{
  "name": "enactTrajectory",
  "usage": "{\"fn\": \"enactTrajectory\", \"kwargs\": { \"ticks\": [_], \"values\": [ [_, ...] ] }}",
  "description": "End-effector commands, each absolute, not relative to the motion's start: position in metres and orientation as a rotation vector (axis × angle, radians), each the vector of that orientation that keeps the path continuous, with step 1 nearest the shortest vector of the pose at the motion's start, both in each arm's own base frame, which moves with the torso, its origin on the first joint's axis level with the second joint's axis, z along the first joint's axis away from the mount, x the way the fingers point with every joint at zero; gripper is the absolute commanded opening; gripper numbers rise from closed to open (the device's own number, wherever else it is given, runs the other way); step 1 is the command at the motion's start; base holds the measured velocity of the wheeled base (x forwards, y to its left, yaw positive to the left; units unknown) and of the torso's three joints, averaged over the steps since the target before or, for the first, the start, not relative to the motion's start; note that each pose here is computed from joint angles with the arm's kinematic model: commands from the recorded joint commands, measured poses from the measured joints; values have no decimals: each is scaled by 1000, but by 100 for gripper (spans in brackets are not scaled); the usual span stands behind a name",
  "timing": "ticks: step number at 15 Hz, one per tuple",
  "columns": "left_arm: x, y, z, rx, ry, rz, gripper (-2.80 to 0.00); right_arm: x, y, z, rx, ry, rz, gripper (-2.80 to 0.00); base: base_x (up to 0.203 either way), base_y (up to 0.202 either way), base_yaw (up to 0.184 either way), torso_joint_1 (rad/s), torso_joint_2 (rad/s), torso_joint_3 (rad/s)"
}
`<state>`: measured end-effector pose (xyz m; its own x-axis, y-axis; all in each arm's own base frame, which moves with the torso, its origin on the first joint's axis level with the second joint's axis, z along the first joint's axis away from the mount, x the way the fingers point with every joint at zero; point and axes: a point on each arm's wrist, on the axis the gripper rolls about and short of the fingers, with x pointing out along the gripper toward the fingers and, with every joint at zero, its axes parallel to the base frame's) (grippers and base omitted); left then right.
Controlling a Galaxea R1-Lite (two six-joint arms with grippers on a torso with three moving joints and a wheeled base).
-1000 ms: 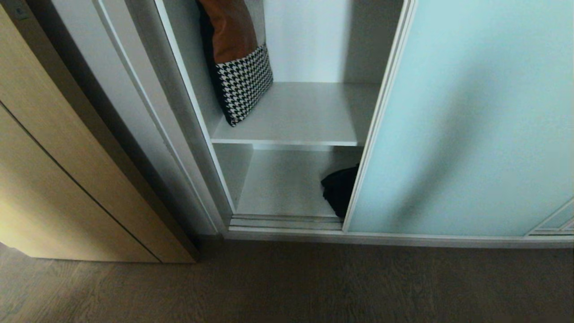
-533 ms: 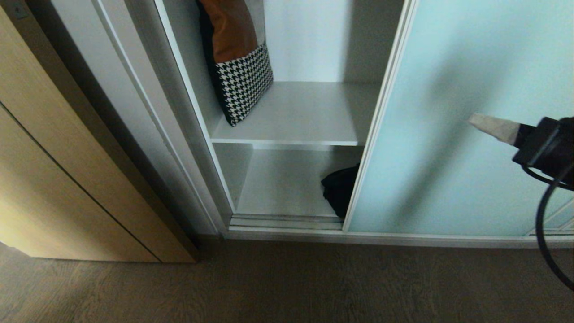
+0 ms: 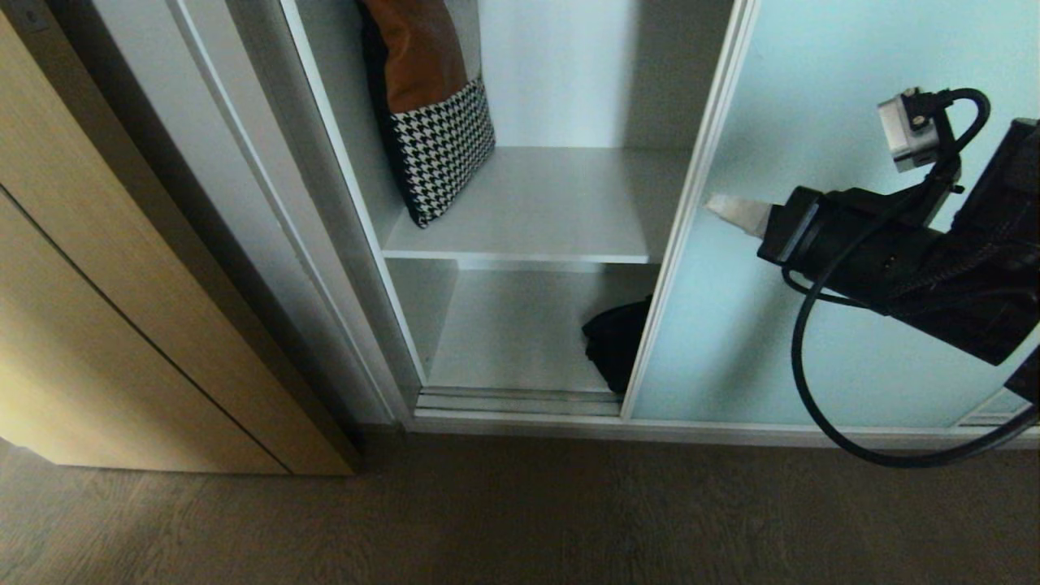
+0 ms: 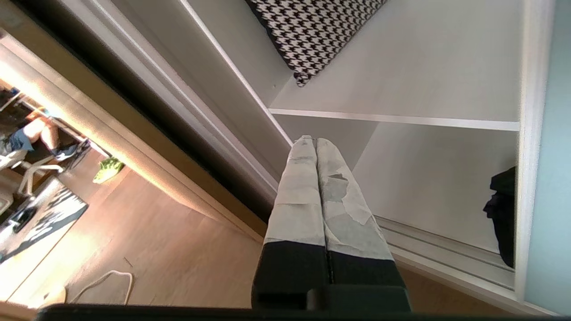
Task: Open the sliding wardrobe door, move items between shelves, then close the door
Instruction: Open the door
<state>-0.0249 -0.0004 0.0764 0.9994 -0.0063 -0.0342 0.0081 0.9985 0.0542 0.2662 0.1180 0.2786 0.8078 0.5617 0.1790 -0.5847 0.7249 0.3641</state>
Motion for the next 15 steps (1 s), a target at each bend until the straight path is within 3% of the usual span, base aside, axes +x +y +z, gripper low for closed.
{"fn": "enactTrajectory", "kwargs": {
  "ticks": [1,15],
  "values": [
    [-25,0,77,55,35,-7,-280,283,132,271,429,-39,615,-280,0,0,0,0,0,0],
    [-25,0,76,55,37,-7,-280,366,188,260,487,-140,357,-280,0,0,0,0,0,0]
  ]
}}
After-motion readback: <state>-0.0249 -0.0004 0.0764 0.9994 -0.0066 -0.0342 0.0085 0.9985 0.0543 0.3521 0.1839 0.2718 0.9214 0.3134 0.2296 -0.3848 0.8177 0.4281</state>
